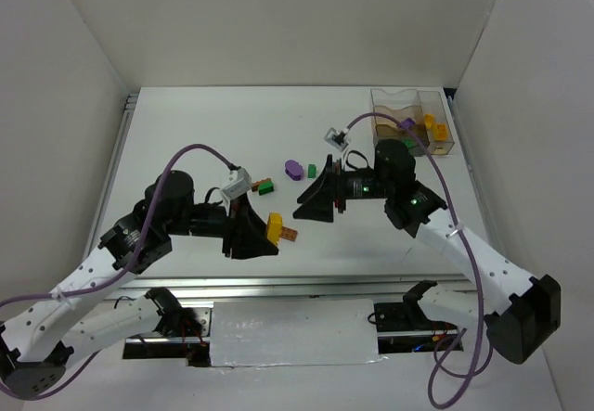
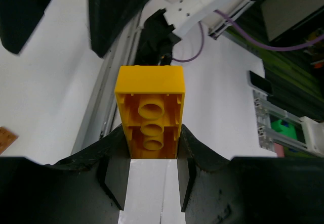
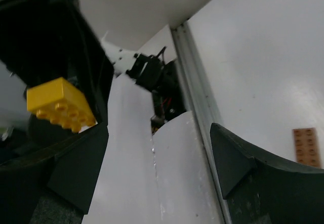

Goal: Sort the legos into containers by color

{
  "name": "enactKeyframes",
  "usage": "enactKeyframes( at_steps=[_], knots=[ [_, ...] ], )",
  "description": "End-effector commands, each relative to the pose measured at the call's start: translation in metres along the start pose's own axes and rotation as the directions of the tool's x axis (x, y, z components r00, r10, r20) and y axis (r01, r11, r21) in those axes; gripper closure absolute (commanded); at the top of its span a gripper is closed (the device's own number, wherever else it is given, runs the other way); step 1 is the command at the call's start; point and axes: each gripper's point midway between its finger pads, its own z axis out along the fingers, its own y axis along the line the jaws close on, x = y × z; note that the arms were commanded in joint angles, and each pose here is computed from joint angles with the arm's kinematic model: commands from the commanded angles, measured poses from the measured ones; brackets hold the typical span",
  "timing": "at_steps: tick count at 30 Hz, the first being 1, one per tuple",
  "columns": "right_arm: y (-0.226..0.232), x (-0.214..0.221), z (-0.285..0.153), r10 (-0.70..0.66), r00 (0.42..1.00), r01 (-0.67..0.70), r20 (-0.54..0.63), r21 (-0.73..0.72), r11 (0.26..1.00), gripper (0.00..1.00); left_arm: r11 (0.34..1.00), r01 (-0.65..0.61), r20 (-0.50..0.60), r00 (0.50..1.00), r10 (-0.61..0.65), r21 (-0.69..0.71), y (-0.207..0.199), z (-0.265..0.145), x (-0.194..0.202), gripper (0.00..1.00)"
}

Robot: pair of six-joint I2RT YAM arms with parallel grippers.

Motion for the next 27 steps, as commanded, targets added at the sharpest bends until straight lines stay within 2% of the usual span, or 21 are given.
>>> enactKeyframes(
  at_steps=[1, 9, 14, 17, 20, 23, 25, 26, 27],
  knots=[
    [0.073, 0.004, -0.014, -0.165, 0.986, 0.168, 0.034, -0.24, 0.956, 0.12, 0.982, -0.059, 0.046, 0.998, 0.052, 0.178, -0.034, -0.004, -0.015, 1.0],
    [0.109, 0.018, -0.015, -0.239, 0.968, 0.249, 0.069, -0.316, 0.916, 0.09, 0.984, -0.014, 0.033, 0.999, 0.008, 0.175, -0.028, 0.004, -0.014, 1.0],
    [0.108, 0.009, 0.005, -0.205, 0.976, 0.215, 0.066, -0.263, 0.941, 0.09, 0.984, -0.012, 0.043, 0.999, 0.005, 0.176, -0.029, 0.004, -0.017, 1.0],
    [0.097, 0.004, 0.023, -0.183, 0.982, 0.188, 0.047, -0.179, 0.966, 0.1, 0.984, -0.014, 0.042, 0.999, 0.006, 0.179, -0.03, 0.005, -0.018, 1.0],
    [0.105, 0.007, 0.03, -0.195, 0.98, 0.198, 0.035, -0.226, 0.954, 0.14, 0.984, -0.01, 0.034, 0.999, 0.004, 0.177, -0.028, 0.006, -0.015, 1.0],
    [0.113, 0.009, 0.032, -0.215, 0.976, 0.216, 0.034, -0.255, 0.942, 0.3, 0.984, -0.01, 0.031, 0.999, 0.004, 0.176, -0.027, 0.006, -0.013, 1.0],
    [0.116, 0.01, 0.031, -0.23, 0.973, 0.231, 0.035, -0.266, 0.936, 0.55, 0.985, -0.01, 0.028, 1.0, 0.005, 0.173, -0.027, 0.006, -0.012, 1.0],
    [0.116, 0.01, 0.032, -0.231, 0.972, 0.234, 0.043, -0.267, 0.935, 0.72, 0.985, -0.014, 0.03, 0.999, 0.009, 0.17, -0.026, 0.006, -0.012, 1.0],
    [0.115, 0.009, 0.032, -0.231, 0.972, 0.235, 0.047, -0.264, 0.936, 0.93, 0.985, -0.015, 0.029, 1.0, 0.01, 0.169, -0.026, 0.005, -0.012, 1.0]
  ],
)
